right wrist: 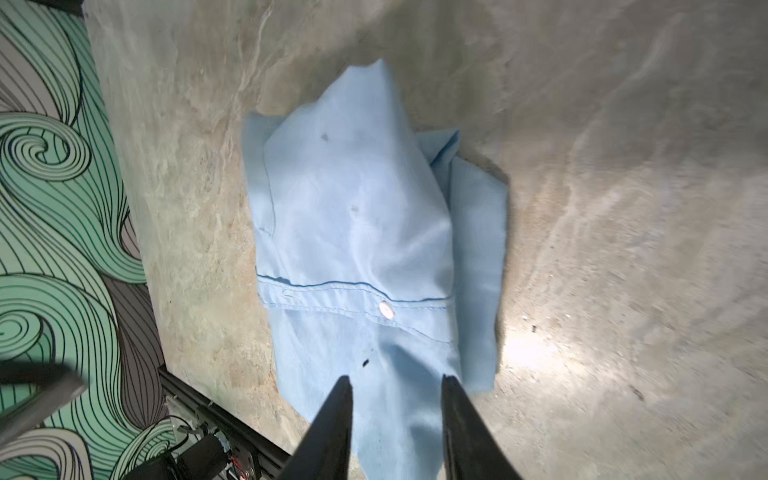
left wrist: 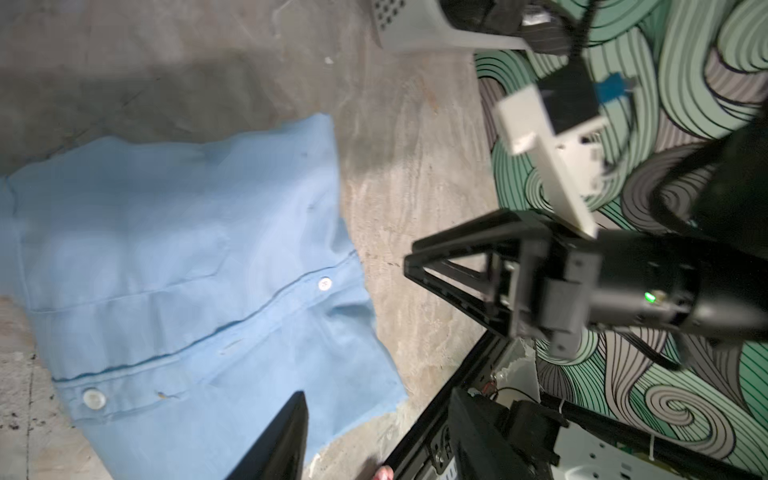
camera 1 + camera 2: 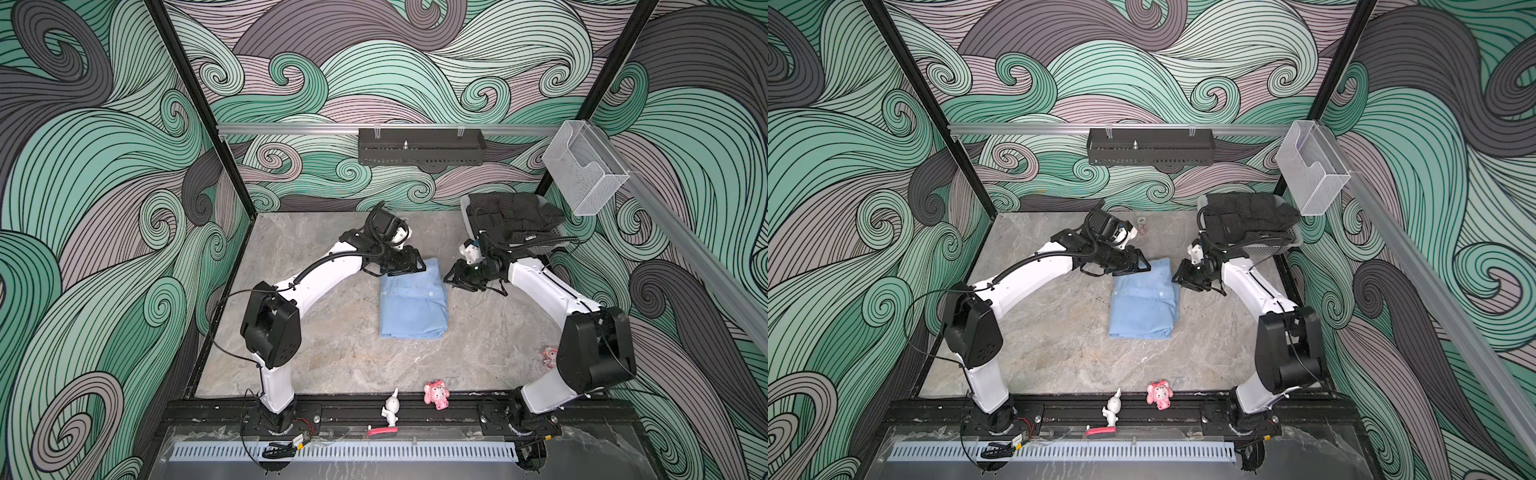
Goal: Fold and stack the long sleeve shirts
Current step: 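Release the shirt and raise both grippers above the folded bundle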
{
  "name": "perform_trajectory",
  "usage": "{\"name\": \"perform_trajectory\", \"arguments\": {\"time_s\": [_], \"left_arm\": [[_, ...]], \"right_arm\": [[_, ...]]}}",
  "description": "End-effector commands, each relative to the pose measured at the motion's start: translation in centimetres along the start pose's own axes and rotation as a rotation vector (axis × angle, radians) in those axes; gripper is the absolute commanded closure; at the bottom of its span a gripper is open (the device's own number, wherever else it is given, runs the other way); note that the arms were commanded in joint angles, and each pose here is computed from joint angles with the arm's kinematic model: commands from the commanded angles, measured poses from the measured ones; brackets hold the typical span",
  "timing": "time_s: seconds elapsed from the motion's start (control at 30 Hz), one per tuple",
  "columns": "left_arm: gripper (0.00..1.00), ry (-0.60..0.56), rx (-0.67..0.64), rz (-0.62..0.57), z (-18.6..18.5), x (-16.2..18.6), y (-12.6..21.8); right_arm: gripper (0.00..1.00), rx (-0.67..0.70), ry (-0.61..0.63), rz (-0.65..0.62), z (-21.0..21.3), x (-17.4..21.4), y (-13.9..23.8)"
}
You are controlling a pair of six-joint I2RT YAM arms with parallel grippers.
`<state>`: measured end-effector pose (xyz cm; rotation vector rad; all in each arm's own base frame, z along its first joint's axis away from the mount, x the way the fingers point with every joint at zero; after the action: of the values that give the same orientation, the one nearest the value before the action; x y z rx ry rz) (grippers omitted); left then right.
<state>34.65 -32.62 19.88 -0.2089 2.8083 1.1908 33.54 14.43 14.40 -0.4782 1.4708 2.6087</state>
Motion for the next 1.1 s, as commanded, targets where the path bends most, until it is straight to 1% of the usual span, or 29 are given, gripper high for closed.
{"name": "perform_trajectory", "arguments": {"time_s": [0.0,0.17,0.27,0.37,0.4,0.5,0.63,0.7,0.8,0.9,1.07], "left_arm": [[0.43,0.072,-0.004,0.096,2.9,-0.6,-3.9],[0.44,0.139,-0.067,0.194,6.8,0.2,-7.8],[0.43,0.166,-0.090,0.211,8.3,1.2,-8.3],[0.43,0.163,-0.088,0.212,8.5,1.8,-7.9],[0.42,0.155,-0.076,0.215,8.2,1.9,-7.6],[0.29,0.115,-0.030,0.203,6.5,2.0,-6.1],[0.28,0.072,-0.001,0.169,4.9,1.8,-4.2],[0.28,0.068,0.005,0.165,4.6,1.6,-4.1],[0.30,0.083,0.015,0.179,4.5,1.5,-4.6],[0.30,0.095,0.013,0.185,4.8,1.6,-4.8],[0.30,0.098,0.002,0.184,5.3,1.8,-4.3]], "right_arm": [[0.70,-0.076,-0.006,0.051,0.3,0.2,-2.8],[0.71,-0.059,-0.055,0.127,-2.1,1.8,-5.7],[0.71,-0.028,-0.109,0.178,-4.0,3.7,-6.9],[0.72,-0.016,-0.114,0.197,-4.6,4.4,-7.1],[0.72,-0.022,-0.107,0.186,-4.4,4.0,-6.9],[0.70,-0.048,-0.063,0.123,-3.1,2.1,-5.3],[0.66,-0.084,-0.003,0.043,-0.9,-1.0,-3.1],[0.65,-0.111,0.015,0.023,0.0,-2.4,-3.0],[0.66,-0.155,0.020,0.031,0.9,-4.4,-3.9],[0.69,-0.170,-0.005,0.048,0.5,-5.6,-5.7],[0.74,-0.137,-0.063,0.109,-2.0,-5.0,-8.9]]}}
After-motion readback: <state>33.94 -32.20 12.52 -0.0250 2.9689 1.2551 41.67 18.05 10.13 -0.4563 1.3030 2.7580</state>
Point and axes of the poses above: each gripper's point midway between its finger pads, its own y axis back along the fingers, its own z axis along the line the jaws close on, x = y × z, the point moved 3 cm from there along y, back along the fingers, and after that the axes turned 13 degrees about y, right-handed, at the moved point
